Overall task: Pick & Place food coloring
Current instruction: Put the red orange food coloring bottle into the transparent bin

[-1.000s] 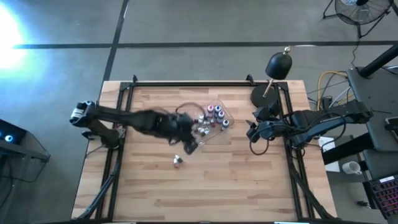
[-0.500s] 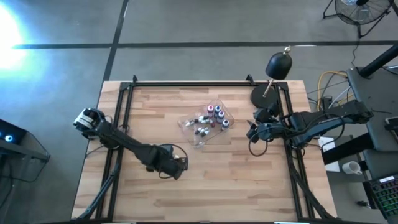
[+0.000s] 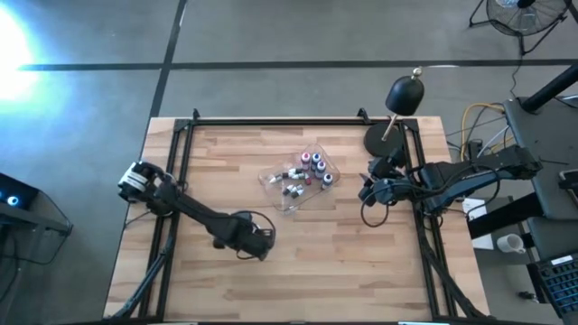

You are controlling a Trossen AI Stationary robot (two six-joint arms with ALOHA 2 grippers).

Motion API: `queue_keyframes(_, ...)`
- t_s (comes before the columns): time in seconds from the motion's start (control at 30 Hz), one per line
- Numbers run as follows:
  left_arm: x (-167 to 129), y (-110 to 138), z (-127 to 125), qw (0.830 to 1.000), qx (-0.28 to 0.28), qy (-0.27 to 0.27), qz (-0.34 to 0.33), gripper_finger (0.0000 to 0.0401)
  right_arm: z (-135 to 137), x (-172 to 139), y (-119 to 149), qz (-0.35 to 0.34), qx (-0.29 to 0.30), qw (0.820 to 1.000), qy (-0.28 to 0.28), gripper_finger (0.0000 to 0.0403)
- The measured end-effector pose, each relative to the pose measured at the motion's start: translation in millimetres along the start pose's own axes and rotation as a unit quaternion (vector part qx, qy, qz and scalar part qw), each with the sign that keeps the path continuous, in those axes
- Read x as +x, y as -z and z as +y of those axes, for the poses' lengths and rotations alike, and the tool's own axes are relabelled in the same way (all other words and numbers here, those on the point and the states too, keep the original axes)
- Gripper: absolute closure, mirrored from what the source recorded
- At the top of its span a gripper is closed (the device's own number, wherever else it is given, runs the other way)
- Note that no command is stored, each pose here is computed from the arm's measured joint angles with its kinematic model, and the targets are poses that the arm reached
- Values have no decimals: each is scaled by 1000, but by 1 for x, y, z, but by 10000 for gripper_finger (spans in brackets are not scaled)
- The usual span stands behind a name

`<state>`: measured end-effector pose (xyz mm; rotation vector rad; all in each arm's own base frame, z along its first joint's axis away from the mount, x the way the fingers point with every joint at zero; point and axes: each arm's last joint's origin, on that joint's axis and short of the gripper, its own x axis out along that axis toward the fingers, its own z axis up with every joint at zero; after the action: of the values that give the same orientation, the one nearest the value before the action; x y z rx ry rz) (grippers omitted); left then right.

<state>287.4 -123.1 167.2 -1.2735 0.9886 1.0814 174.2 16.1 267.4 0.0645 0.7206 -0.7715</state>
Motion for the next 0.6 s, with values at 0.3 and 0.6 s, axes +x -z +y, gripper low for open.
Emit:
queue_keyframes(0.3, 8, -9, -6, 1000, -26, -7, -9, 213, -2, 2, 0, -8, 3, 1000, 21, 188)
queue_keyframes(0.6, 15, -12, -5, 999, -3, -34, -5, 252, -3, 3, -1, -7, 5, 1000, 23, 188)
